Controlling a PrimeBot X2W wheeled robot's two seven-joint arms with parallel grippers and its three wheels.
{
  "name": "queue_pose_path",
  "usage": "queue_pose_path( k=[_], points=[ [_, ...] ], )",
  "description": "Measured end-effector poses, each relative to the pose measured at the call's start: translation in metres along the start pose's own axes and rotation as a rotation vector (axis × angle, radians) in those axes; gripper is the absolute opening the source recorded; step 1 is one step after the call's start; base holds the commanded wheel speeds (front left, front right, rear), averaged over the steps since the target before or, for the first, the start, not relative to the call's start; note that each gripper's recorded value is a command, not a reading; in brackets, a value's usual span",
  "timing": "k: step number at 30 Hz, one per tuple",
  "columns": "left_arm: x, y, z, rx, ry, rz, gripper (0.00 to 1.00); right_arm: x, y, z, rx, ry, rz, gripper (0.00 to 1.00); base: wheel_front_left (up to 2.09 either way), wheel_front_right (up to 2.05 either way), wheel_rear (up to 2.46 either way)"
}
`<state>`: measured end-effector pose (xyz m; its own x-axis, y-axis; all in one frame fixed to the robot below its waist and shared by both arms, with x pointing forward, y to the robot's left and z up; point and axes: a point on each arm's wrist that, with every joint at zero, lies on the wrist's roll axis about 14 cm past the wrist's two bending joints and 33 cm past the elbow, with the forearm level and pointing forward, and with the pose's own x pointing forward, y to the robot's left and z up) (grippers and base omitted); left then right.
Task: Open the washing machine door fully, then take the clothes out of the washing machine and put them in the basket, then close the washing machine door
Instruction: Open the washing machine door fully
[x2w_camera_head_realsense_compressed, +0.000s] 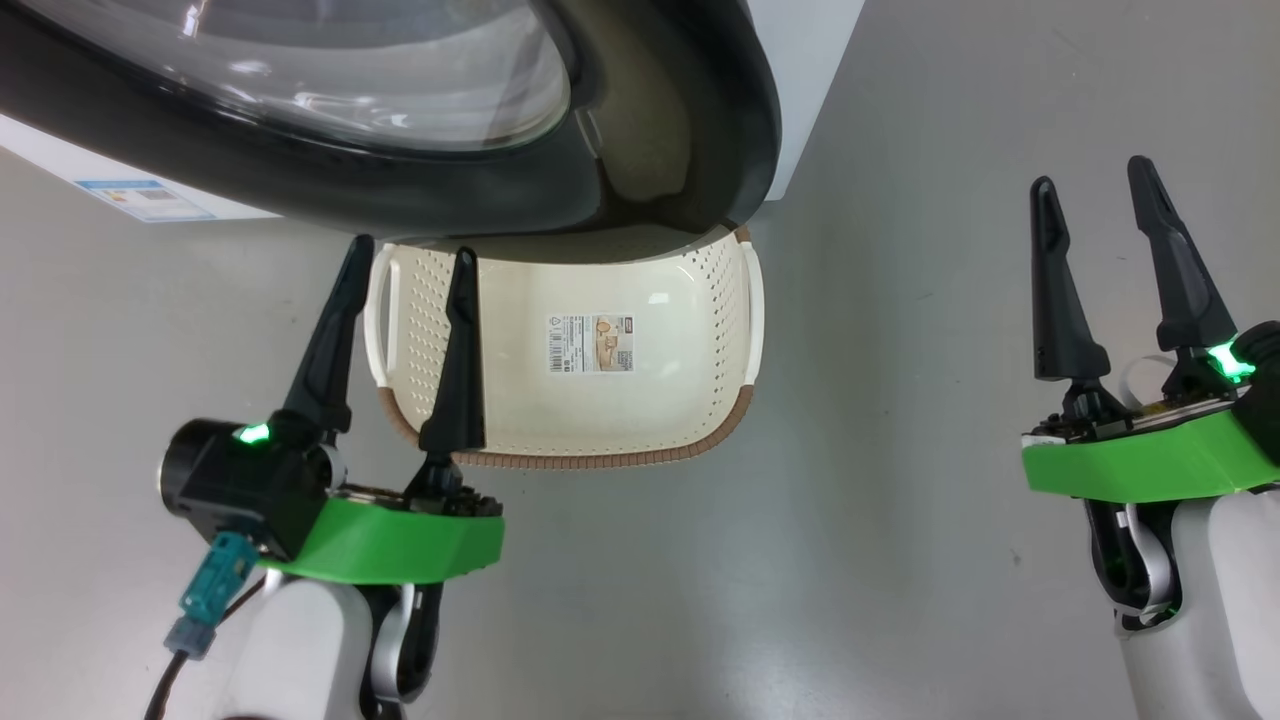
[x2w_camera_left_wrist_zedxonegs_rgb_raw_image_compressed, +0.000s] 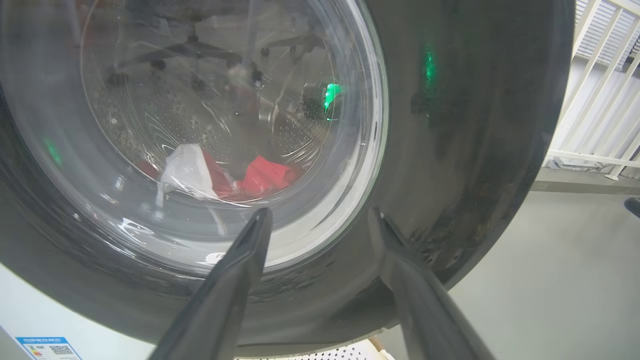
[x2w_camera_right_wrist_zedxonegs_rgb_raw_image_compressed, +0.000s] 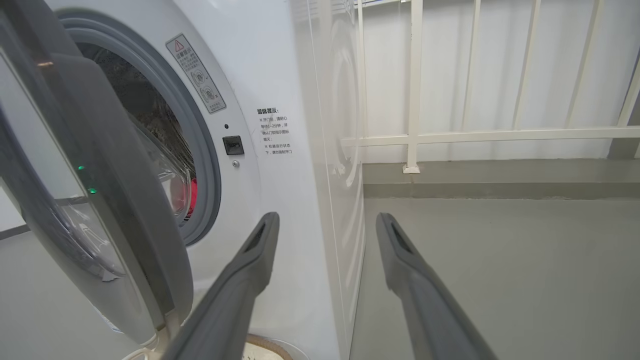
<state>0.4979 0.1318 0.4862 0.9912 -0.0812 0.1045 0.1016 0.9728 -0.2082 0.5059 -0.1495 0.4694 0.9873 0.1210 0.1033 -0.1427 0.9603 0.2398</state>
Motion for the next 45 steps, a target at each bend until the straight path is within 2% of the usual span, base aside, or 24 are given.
queue_pose_path(
  k=[13, 14, 15, 16, 17, 22, 26, 32, 36, 37, 38, 39, 41, 45],
  points=[
    [0.0, -0.001, 0.001, -0.001, -0.002, -0.002, 1.0, -0.002, 0.003, -0.003, 0.005, 0.011, 0.006, 1.0, 0.0, 0.0, 0.0],
    [0.0, -0.001, 0.001, -0.002, -0.002, -0.002, 1.0, -0.002, 0.003, -0.004, 0.004, 0.014, 0.005, 0.76, 0.0, 0.0, 0.0],
    [0.0, -0.001, 0.001, -0.002, -0.002, -0.002, 1.0, -0.002, 0.003, -0.007, 0.002, 0.023, 0.006, 0.36, 0.0, 0.0, 0.0],
    [0.0, -0.001, 0.001, -0.003, -0.001, -0.002, 1.0, -0.003, 0.004, -0.011, 0.001, 0.035, 0.008, 0.08, 0.0, 0.0, 0.0],
    [0.0, -0.001, 0.001, -0.005, -0.001, -0.002, 1.0, -0.004, 0.005, -0.014, 0.005, 0.047, 0.008, 0.0, 0.0, 0.0, 0.0],
    [0.0, -0.002, 0.001, -0.012, -0.003, -0.003, 1.0, -0.003, 0.018, -0.031, 0.098, 0.094, 0.025, 0.0, 0.0, 0.0, 0.0],
    [0.0, -0.002, 0.0, -0.012, 0.001, -0.004, 1.0, 0.016, 0.039, -0.028, 0.263, 0.079, 0.056, 0.0, 0.0, 0.0, 0.0],
    [-0.002, 0.002, 0.001, -0.005, 0.004, 0.007, 1.0, 0.047, 0.057, -0.011, 0.6, 0.028, 0.06, 0.0, 0.0, 0.0, 0.0],
    [-0.003, 0.005, 0.002, -0.004, 0.003, 0.014, 1.0, 0.066, 0.077, 0.0, 0.877, 0.027, 0.08, 0.0, 0.0, 0.0, 0.0],
    [-0.004, 0.006, 0.001, -0.006, 0.005, 0.018, 1.0, 0.077, 0.082, 0.008, 0.995, 0.039, 0.094, 0.0, 0.0, 0.0, 0.0],
    [-0.004, 0.007, 0.001, -0.005, 0.005, 0.02, 1.0, 0.082, 0.084, 0.011, 1.034, 0.053, 0.112, 0.0, 0.0, 0.0, 0.0],
    [-0.004, 0.007, 0.001, -0.005, 0.005, 0.02, 1.0, 0.082, 0.084, 0.011, 1.034, 0.053, 0.112, 0.0, 0.0, 0.0, 0.0],
    [-0.005, 0.008, 0.001, -0.004, 0.007, 0.024, 1.0, 0.09, 0.09, 0.016, 1.111, 0.1, 0.153, 0.0, 0.0, 0.0, 0.0],
    [-0.006, 0.011, 0.0, -0.001, 0.01, 0.032, 1.0, 0.095, 0.113, 0.012, 1.206, 0.268, 0.263, 0.0, 0.0, 0.0, 0.0]
  ],
)
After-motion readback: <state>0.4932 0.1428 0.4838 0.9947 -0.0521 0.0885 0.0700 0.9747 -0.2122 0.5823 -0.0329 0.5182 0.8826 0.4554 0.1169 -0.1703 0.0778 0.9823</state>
